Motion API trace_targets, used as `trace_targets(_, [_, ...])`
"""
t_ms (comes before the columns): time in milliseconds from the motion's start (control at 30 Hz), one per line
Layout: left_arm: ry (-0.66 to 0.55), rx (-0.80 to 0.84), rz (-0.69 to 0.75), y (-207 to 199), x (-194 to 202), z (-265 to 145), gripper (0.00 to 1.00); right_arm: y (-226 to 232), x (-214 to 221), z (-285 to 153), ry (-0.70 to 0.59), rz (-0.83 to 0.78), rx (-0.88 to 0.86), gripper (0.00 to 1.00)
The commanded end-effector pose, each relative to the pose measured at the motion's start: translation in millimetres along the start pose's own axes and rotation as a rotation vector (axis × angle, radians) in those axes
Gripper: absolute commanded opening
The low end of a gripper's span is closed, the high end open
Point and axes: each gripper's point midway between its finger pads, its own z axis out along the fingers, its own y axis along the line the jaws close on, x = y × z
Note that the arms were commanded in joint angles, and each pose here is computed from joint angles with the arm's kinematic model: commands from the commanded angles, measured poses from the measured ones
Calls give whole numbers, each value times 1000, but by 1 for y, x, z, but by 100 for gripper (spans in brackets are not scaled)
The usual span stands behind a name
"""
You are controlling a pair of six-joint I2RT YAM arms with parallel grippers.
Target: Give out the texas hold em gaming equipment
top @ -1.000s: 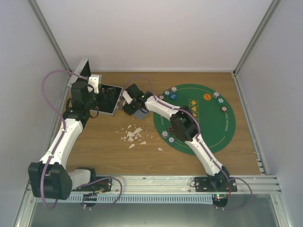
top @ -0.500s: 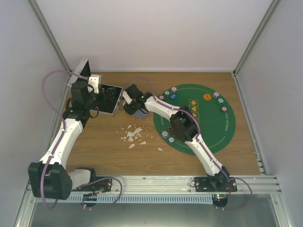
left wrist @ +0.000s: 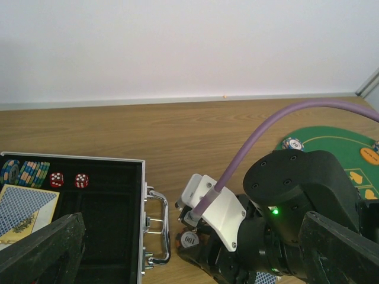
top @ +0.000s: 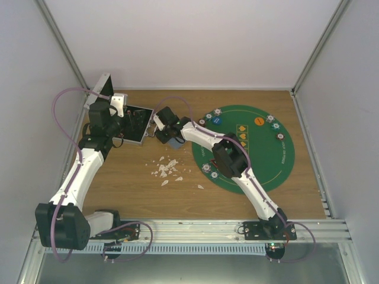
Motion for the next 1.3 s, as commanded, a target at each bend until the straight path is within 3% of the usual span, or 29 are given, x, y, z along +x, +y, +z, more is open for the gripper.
trace_targets(0, [-54, 1, 8, 1, -12, -2, 99, -5, 41, 9, 121, 19, 45, 35])
trace_targets(367, [-51, -8, 9, 3, -10, -1, 99, -7, -28, -40, -56, 32, 51, 35])
trace_targets(800, [-53, -2, 10, 2, -11, -2, 99, -5, -44, -71, -115, 45, 43, 35])
trace_targets(967, [-57, 6, 8, 0, -13, -3, 99, -4, -36, -109, -144, 66, 48, 35])
trace_targets(1267, [-75, -14, 25, 1, -19, -9, 99, -16, 65, -181, -65, 166, 119, 36])
